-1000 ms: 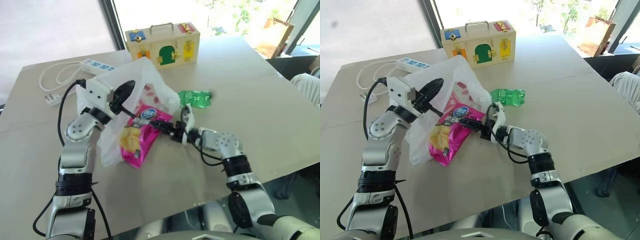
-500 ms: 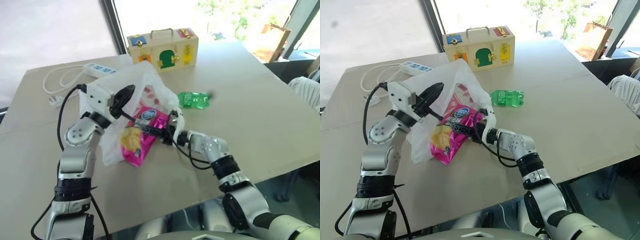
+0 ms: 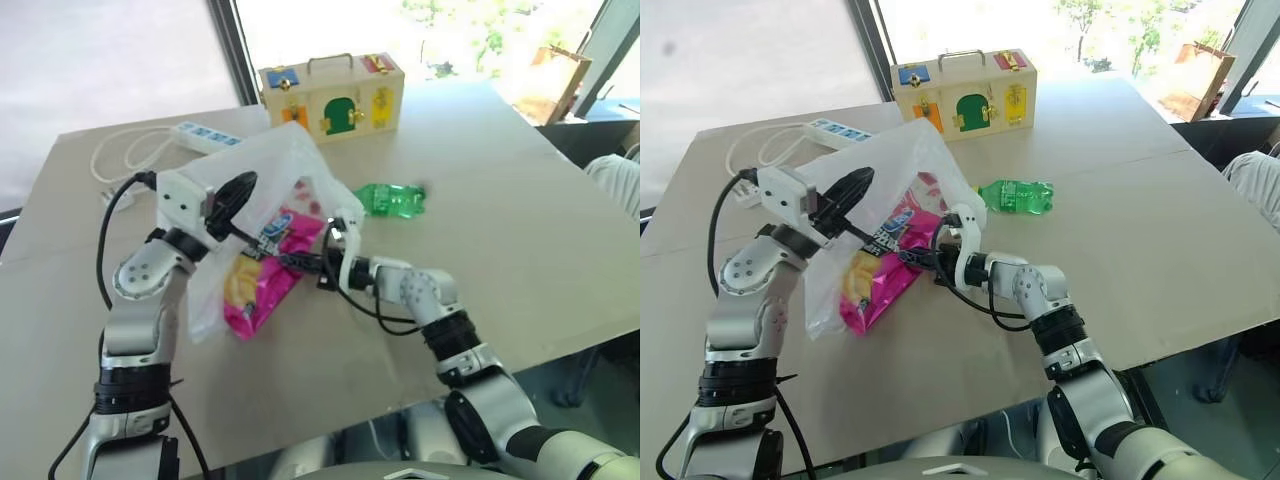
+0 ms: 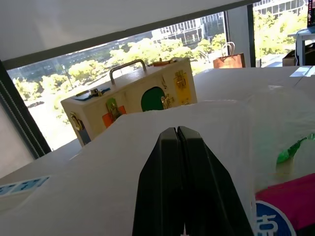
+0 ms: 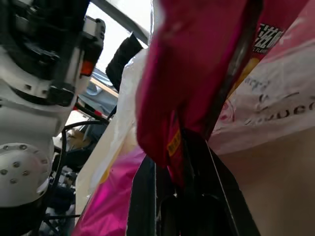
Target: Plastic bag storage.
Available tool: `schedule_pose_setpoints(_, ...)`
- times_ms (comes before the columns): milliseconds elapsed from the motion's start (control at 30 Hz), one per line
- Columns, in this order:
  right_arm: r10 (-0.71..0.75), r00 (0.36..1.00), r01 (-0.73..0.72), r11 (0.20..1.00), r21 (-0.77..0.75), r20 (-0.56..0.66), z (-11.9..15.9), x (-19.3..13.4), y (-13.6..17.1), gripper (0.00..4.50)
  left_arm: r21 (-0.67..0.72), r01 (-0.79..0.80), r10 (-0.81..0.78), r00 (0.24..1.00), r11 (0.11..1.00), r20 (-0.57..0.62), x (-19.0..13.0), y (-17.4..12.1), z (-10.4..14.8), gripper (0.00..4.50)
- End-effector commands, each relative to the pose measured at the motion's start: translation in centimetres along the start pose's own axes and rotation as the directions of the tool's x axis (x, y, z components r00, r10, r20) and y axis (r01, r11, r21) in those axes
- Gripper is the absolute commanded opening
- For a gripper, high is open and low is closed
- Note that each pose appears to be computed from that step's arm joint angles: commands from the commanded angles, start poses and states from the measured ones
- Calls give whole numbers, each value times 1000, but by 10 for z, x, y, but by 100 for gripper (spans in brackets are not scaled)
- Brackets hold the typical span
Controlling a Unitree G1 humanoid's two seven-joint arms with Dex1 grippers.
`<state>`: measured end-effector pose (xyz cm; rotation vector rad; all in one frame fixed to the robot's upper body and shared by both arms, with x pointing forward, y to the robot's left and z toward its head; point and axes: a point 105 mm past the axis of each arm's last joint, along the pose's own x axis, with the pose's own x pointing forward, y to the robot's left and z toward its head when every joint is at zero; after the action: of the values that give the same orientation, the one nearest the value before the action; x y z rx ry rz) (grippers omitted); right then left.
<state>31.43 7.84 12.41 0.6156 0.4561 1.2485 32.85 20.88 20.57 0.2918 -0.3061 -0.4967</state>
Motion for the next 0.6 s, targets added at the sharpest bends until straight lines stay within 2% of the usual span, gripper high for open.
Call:
schedule_pose_setpoints(33,18,998,-15,998,-65,57,25,5,9,1,36,72,-72,997,997,18,-11,-1,20,0)
schedule_pose_setpoints(200,-4,992,14,997,-82,123,48,11,3,1,29,150,-149,988,988,-43,-26,-1,20,0)
schedule_pose_setpoints(333,-55,965,89,988,-125,256,80,19,-5,1,77,206,-195,972,976,-130,-27,-4,19,0)
schedule_pose_setpoints(467,-64,911,111,990,-92,407,104,25,-7,1,48,278,-256,929,959,-268,-36,-20,-4,0)
schedule_pose_setpoints(533,-79,887,127,989,-77,455,110,29,-8,1,-39,265,-267,934,963,-236,-43,-27,-2,0)
schedule_pose_setpoints(600,-90,884,141,987,-78,458,107,34,-10,1,-54,233,-239,948,971,-209,-46,-30,3,0)
